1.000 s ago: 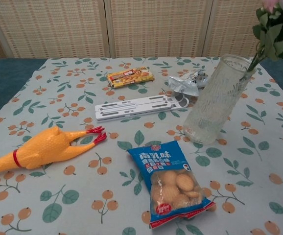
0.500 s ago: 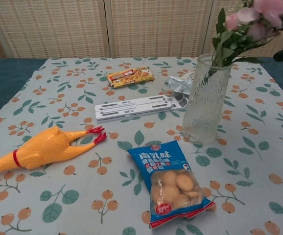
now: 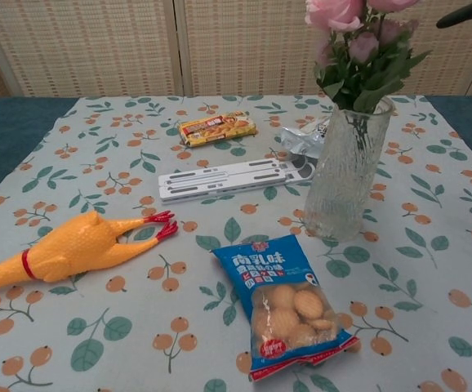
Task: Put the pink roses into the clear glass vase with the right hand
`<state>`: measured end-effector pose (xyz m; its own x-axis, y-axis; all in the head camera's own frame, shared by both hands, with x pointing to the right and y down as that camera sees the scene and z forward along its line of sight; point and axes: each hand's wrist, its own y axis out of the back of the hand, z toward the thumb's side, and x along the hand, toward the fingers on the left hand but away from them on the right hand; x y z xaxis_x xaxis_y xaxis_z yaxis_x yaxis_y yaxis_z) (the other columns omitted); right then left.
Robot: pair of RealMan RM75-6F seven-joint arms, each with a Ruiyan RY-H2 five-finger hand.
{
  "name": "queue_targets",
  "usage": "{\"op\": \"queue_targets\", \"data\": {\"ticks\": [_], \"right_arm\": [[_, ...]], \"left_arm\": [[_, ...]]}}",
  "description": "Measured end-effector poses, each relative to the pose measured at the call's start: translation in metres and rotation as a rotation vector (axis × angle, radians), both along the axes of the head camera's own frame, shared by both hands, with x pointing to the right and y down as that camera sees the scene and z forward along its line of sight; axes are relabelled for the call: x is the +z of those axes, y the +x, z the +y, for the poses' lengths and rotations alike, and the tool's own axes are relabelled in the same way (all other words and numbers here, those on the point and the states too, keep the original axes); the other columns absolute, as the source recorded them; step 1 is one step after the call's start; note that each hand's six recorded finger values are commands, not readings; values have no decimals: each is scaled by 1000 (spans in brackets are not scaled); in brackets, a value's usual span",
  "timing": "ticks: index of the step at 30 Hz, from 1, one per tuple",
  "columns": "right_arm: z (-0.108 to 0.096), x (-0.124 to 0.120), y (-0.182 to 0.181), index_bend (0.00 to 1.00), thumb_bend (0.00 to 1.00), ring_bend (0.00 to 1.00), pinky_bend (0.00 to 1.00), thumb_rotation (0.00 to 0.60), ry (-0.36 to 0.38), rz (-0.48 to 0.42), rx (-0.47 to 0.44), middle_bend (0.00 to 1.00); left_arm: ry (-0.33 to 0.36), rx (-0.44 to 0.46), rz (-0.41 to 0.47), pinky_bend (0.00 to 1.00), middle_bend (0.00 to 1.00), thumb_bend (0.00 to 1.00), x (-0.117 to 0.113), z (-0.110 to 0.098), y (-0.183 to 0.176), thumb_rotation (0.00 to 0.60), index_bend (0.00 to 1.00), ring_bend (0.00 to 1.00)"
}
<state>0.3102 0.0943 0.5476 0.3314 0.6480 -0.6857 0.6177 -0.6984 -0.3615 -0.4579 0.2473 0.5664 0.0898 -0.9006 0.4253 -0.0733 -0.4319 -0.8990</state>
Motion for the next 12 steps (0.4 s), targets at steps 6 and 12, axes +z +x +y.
{"op": "queue_targets", "data": {"ticks": [6,12], "right_arm": [[18,-27,20,422,0,694,973,600,328,171,-193,779],[64,-30,74,300,0,205,720,600,692,544,-295,317]], "left_arm": [[-4,-9,-5,455,253,372,1,0,-3,600,165,287],[0,-12,-10,455,253,371,0,0,-3,600,164,287]]}}
